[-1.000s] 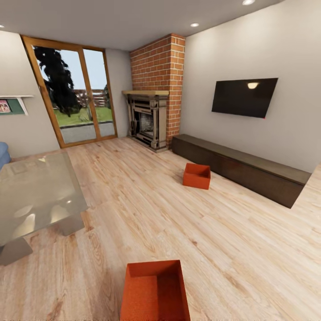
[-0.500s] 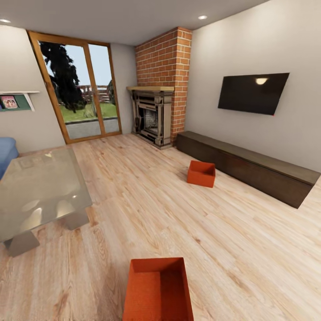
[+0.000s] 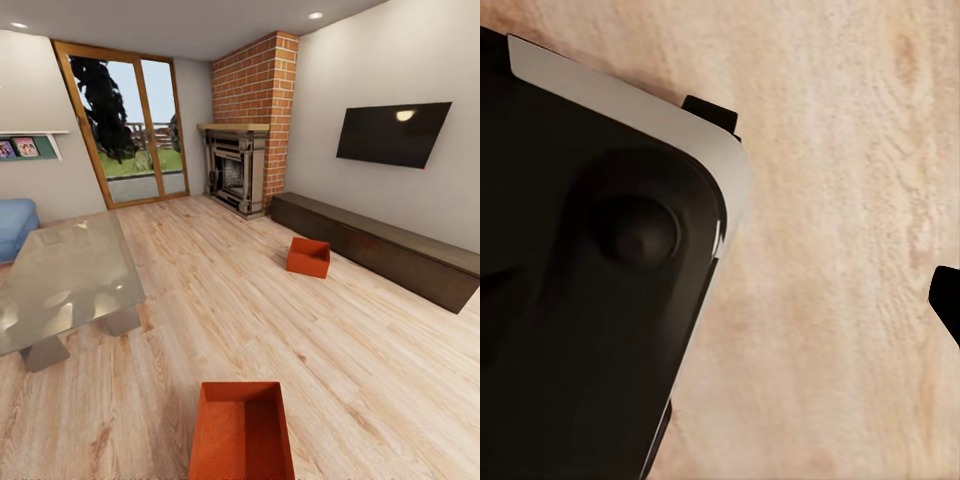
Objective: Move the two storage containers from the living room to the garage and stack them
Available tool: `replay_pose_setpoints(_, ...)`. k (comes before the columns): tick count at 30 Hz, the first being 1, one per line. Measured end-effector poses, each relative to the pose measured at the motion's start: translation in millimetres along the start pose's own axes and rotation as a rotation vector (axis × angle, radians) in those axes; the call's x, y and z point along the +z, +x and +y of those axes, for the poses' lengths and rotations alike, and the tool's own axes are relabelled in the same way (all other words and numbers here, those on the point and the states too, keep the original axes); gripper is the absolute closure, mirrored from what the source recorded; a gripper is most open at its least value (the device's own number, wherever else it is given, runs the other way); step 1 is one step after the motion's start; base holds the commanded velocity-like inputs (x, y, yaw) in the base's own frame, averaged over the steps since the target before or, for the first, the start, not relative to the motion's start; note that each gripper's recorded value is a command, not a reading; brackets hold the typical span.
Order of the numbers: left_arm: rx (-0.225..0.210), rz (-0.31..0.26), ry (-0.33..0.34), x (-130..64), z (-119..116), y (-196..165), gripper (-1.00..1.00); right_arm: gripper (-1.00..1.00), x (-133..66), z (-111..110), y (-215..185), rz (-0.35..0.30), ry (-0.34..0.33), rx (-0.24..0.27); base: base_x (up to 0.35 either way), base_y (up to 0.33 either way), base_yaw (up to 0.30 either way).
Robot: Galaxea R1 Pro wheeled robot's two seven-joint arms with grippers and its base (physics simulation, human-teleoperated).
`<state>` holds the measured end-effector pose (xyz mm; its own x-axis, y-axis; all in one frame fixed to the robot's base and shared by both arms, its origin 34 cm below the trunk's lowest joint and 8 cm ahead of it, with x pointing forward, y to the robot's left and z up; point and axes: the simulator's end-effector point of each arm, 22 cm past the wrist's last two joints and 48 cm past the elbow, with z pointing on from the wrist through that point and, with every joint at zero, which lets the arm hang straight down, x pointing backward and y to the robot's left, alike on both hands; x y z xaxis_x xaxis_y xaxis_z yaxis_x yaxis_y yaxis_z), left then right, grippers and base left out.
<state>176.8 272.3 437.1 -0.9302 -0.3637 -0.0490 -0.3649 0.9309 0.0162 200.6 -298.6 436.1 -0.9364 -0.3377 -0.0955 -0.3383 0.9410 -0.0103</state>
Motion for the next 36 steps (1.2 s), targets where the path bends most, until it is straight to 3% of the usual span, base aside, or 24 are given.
replay_pose_setpoints(36, 0.011, 0.063, -0.021, 0.4, 8, 26, -1.00, -1.00, 0.8, 10, 23, 0.061, -0.025, -0.008, 0.000, 0.000, -0.023)
